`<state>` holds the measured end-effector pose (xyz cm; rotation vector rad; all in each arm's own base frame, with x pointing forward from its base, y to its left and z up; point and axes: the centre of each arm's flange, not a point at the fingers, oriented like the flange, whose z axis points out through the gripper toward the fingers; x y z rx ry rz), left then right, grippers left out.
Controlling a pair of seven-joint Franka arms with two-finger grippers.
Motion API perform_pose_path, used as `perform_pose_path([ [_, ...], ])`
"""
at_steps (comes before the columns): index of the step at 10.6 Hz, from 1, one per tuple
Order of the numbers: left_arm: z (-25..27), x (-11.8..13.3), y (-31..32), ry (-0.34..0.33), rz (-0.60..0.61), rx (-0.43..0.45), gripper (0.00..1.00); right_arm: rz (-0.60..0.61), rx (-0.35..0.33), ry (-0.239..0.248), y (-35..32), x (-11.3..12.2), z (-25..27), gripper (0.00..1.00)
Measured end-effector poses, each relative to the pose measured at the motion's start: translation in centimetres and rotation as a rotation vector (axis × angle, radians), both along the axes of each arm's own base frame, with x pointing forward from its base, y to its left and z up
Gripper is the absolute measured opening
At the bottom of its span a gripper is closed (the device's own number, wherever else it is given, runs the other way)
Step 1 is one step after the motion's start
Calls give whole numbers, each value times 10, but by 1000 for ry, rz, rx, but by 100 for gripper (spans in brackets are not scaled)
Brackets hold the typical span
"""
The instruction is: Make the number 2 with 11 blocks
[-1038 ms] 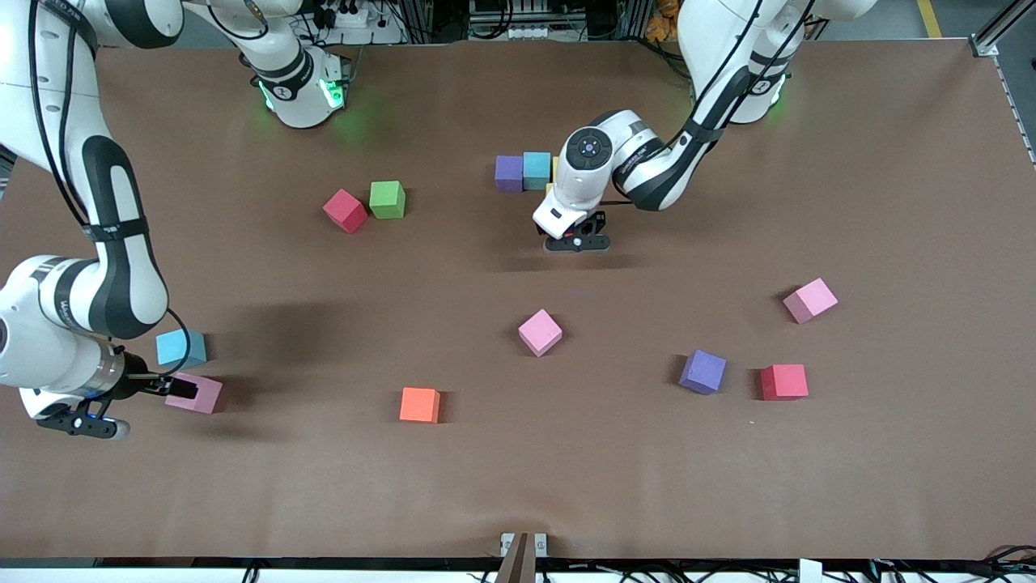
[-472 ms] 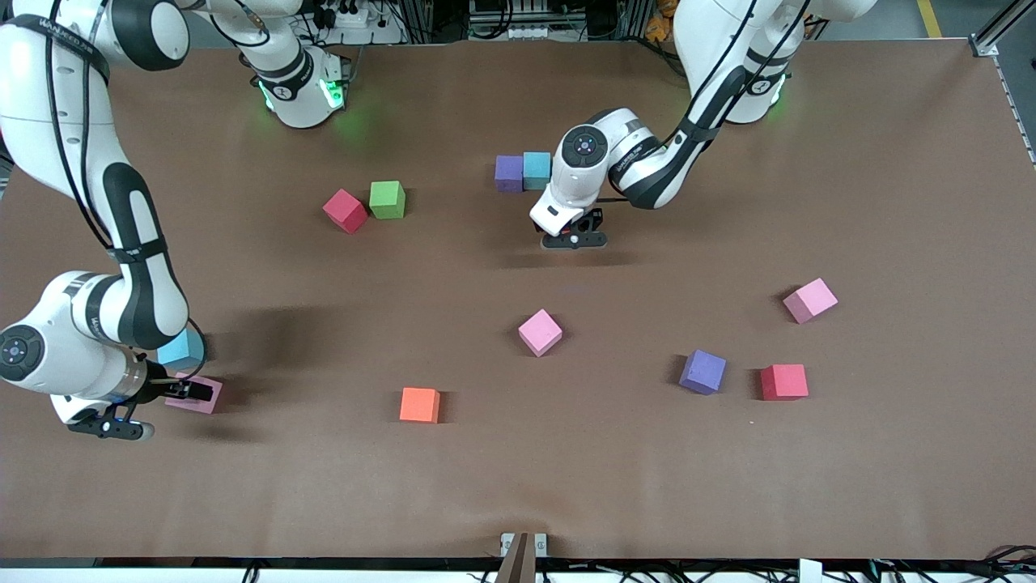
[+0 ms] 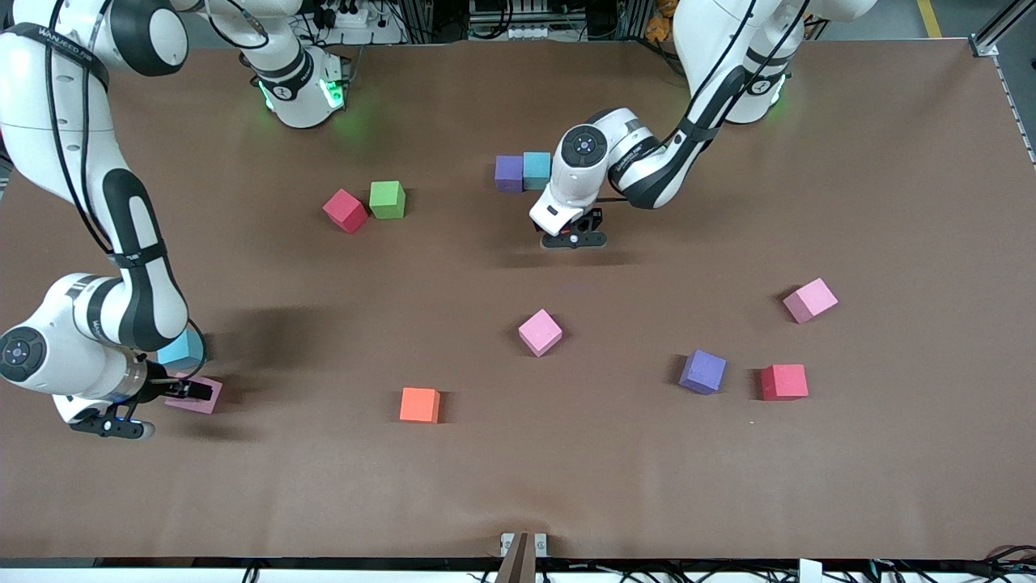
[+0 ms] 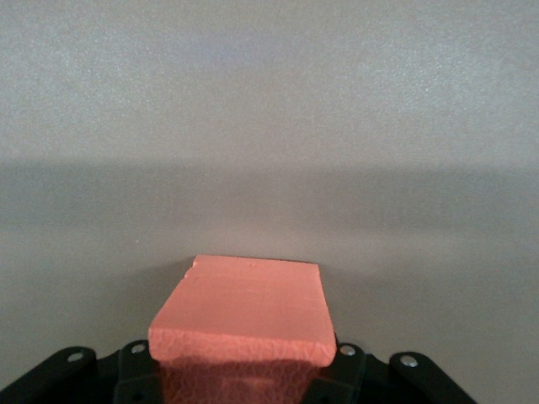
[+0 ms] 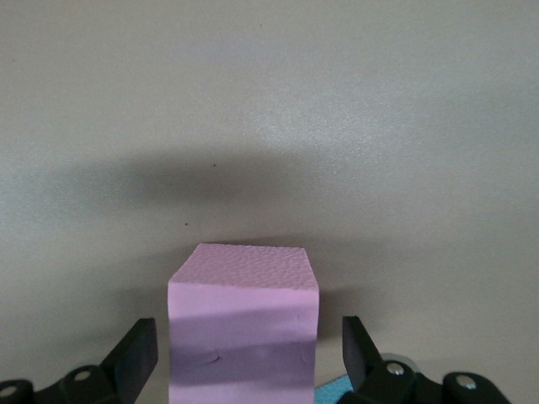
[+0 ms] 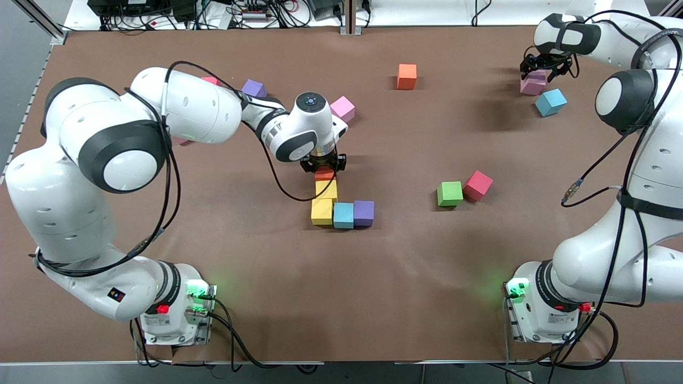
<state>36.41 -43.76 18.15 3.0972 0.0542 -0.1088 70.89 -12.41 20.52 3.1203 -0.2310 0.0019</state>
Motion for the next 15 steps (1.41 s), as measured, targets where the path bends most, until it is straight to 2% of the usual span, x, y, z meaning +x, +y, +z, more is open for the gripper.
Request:
perform_pose_path([
  [2, 0, -1, -1, 2, -3, 2, 59, 0, 0, -1, 0, 0, -13, 92],
  [3, 0, -2, -1, 2, -5, 3, 59, -4, 0, 1, 1, -1, -19, 78],
  [4, -1, -3, -1, 6, -6, 9, 59, -15, 1, 2, 1, -1, -22, 70],
  [5, -1, -4, -1, 13, -9, 18, 59, -27, 1, 1, 1, -1, -22, 68],
  [6, -1, -5, -2, 16, -11, 24, 59, -37, 3, -1, 1, -1, -21, 60],
  [10, -1, -5, -2, 20, -13, 28, 59, -72, 45, -33, 6, 6, -8, 60],
  [12, -2, -6, -1, 22, -13, 32, 67, -61, 45, -64, 13, 11, 21, 60],
  [14, -9, -8, 1, 36, -14, 44, 93, -46, 47, -92, 24, 8, 61, 60],
  [15, -11, -9, 1, 39, -14, 45, 100, -32, 47, -105, 34, 4, 81, 60],
])
